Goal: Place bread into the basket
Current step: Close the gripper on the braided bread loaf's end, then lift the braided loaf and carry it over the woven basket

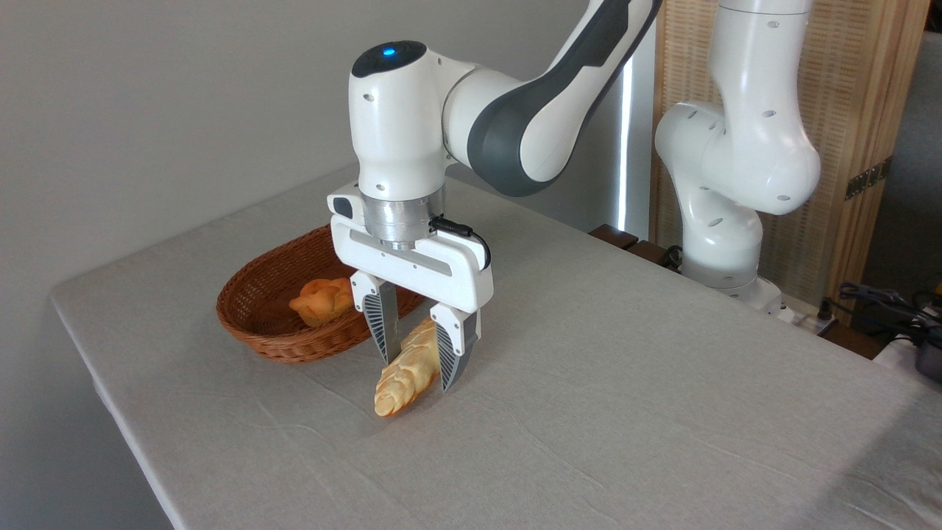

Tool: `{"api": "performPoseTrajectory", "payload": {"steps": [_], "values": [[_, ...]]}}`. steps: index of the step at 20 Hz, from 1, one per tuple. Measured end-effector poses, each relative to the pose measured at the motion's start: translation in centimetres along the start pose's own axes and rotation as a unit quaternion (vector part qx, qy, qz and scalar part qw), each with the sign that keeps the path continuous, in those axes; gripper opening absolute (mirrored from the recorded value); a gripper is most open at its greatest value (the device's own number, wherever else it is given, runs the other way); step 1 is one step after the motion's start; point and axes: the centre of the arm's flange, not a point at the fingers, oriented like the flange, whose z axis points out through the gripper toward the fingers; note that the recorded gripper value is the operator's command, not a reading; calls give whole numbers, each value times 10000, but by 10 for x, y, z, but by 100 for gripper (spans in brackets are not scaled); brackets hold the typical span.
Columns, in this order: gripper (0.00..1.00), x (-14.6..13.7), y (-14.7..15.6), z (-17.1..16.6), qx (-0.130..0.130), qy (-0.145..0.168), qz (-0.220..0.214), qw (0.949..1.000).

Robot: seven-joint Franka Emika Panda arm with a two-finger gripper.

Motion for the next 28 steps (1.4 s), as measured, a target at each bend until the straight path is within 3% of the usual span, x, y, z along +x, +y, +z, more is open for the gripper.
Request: {"api": "performPoseTrajectory", "payload": {"steps": [21,28], "values": [[30,1,3,-4,12,43,48,10000],[31,5,1,-78,18,191,44,9998]]}}
